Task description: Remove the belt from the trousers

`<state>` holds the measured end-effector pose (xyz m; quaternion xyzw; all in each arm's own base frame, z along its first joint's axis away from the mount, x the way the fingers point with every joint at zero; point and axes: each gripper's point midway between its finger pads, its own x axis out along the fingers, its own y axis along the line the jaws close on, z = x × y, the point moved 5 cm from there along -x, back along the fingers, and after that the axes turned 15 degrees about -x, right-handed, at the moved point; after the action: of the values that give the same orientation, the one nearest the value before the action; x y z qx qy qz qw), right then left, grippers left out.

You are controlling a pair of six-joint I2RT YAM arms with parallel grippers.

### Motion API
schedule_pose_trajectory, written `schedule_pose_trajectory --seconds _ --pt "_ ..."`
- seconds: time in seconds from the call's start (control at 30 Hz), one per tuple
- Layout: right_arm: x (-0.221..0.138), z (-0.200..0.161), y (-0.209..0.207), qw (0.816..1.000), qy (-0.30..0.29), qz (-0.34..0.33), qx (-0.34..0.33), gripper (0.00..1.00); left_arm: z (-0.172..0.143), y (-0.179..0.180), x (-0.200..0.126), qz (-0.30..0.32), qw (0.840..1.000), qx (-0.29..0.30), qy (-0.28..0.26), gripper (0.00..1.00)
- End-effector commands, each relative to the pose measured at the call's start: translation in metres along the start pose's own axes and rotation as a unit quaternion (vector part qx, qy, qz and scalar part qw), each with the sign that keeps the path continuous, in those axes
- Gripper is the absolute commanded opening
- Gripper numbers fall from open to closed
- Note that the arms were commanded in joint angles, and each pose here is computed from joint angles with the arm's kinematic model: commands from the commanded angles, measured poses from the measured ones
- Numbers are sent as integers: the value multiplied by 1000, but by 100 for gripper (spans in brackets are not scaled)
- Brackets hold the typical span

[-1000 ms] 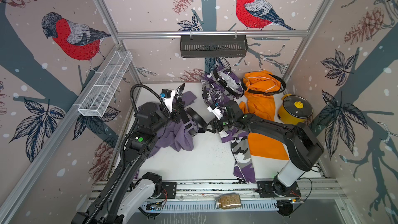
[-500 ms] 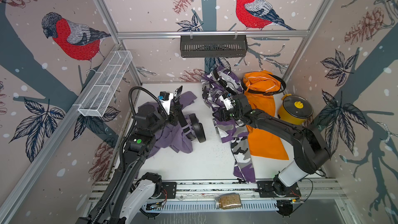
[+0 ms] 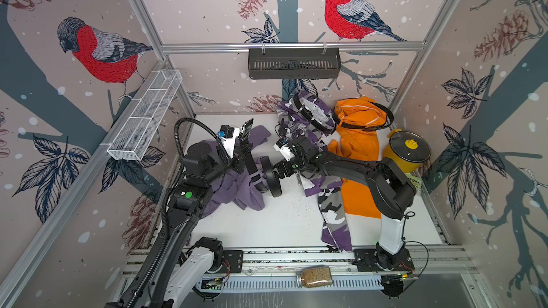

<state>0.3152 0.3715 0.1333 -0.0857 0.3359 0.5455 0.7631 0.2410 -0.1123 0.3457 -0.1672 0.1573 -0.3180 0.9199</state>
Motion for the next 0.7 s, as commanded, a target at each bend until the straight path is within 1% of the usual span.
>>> schedule_pose_trajectory --seconds 0.0,0.07,0.17,0.2,0.23,0.27,0.33,0.37,0.4,0.43,0.5,0.57,0.67 --pt "12 17 4 998 -24 36 -36 77 10 -7 -2 -16 999 21 -20 0" --pt "24 20 14 996 -23 58 -58 77 11 -7 -2 -16 999 21 -23 0" --pt "44 18 22 995 -14 65 -79 77 12 -7 -3 -16 999 22 -24 0" --pt "50 19 21 995 -18 65 -76 74 12 -7 -3 -16 999 20 -24 0" --pt "55 22 17 995 -23 66 -67 69 11 -7 -2 -16 999 20 -25 0" --pt "58 26 13 996 -32 69 -56 59 11 -6 -2 -16 999 18 -25 0" --pt "60 33 6 995 -51 73 -42 33 11 -6 -2 -15 999 18 -28 0" --pt "56 37 0 996 -58 62 -35 20 12 -5 -2 -12 999 17 -30 0" --pt "49 40 -8 996 -65 45 -29 13 14 -5 -3 -8 999 20 -35 0" --pt "40 42 -15 997 -69 27 -25 9 16 -5 -4 -5 999 22 -39 0" --pt "8 44 -35 997 -73 -28 -17 3 23 -5 -7 6 998 31 -52 0" --pt "-29 44 -52 995 -64 -76 -10 1 32 -5 -10 11 997 39 -68 0" --pt "-89 45 -66 987 -38 -153 -9 1 51 -12 -12 -6 994 44 -98 0"
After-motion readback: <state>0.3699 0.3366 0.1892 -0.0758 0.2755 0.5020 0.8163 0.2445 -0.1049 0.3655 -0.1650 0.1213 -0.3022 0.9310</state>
